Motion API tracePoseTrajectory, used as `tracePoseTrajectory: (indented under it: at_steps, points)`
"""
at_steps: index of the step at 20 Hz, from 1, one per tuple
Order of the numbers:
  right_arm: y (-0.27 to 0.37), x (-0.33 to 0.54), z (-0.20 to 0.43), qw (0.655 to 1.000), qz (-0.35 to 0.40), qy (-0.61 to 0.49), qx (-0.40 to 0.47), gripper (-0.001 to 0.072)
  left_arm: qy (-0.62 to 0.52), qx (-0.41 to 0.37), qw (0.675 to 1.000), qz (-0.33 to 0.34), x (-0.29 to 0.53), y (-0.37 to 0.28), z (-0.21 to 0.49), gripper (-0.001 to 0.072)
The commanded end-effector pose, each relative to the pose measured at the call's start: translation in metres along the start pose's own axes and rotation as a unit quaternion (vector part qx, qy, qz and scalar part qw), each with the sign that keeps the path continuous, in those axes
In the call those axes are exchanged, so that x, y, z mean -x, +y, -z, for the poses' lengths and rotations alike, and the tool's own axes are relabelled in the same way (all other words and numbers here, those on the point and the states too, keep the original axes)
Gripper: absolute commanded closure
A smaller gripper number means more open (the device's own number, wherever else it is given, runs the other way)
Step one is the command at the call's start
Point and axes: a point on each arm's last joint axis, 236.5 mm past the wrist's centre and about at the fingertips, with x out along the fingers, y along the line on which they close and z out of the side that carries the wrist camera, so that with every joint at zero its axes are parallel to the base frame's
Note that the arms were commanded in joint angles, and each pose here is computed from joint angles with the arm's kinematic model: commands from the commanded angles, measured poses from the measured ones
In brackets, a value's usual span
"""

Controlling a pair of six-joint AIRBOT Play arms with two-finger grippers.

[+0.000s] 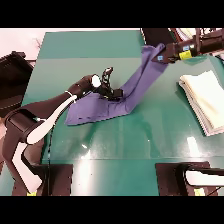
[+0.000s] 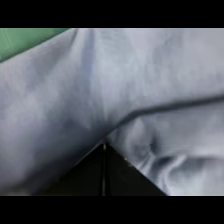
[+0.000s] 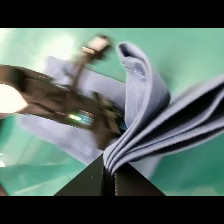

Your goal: Fold the shirts.

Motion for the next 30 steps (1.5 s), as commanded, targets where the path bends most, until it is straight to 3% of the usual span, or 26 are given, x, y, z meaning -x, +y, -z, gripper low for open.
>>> tracePoseTrajectory:
  at_steps: [1, 7, 11, 12, 13, 14, 19, 23, 24, 25, 26, 30]
  points:
    - [0.062, -0.014, -0.016, 0.998, -0.060, -0.028, 0.023, 0.0693, -0.007, -0.001, 1.000, 0.000, 0.016, 0.002, -0.015, 0.0681]
    - [0.153, -0.078, -0.007, 0.986, -0.162, -0.021, 0.035, 0.0693, -0.151, -0.018, 0.984, -0.088, 0.204, 0.070, -0.116, 0.0681]
    - [0.235, -0.172, 0.012, 0.969, -0.237, -0.046, 0.046, 0.0676, -0.289, -0.023, 0.942, -0.169, 0.372, 0.103, -0.139, 0.0681]
    - [0.252, -0.194, 0.023, 0.966, -0.250, -0.050, 0.052, 0.0475, -0.312, -0.023, 0.933, -0.180, 0.400, 0.104, -0.137, 0.0681]
    - [0.259, -0.210, 0.033, 0.965, -0.251, -0.047, 0.056, 0.0360, -0.326, -0.020, 0.927, -0.184, 0.420, 0.104, -0.135, 0.0680]
    - [0.260, -0.220, 0.042, 0.966, -0.246, -0.040, 0.069, 0.0362, -0.336, -0.020, 0.923, -0.187, 0.433, 0.103, -0.132, 0.0681]
    - [0.164, -0.203, 0.049, 0.984, -0.115, 0.015, 0.138, 0.0400, -0.323, -0.032, 0.928, -0.181, 0.429, 0.093, -0.125, 0.0680]
    - [0.014, -0.163, 0.075, 0.998, 0.022, 0.060, 0.028, 0.0398, -0.313, -0.063, 0.932, -0.172, 0.415, 0.074, -0.124, 0.0681]
    - [-0.018, -0.156, 0.091, 0.996, 0.041, 0.074, -0.010, 0.0335, -0.310, -0.070, 0.933, -0.167, 0.410, 0.067, -0.124, 0.0681]
    - [-0.050, -0.150, 0.108, 0.993, 0.057, 0.089, -0.056, 0.0164, -0.306, -0.075, 0.935, -0.163, 0.405, 0.061, -0.123, 0.0681]
    - [-0.074, -0.148, 0.126, 0.987, 0.066, 0.104, -0.101, 0.0125, -0.301, -0.079, 0.937, -0.159, 0.399, 0.057, -0.122, 0.0681]
    - [-0.107, -0.173, 0.171, 0.963, 0.029, 0.140, -0.227, 0.0133, -0.290, -0.091, 0.941, -0.146, 0.383, 0.044, -0.121, 0.0680]
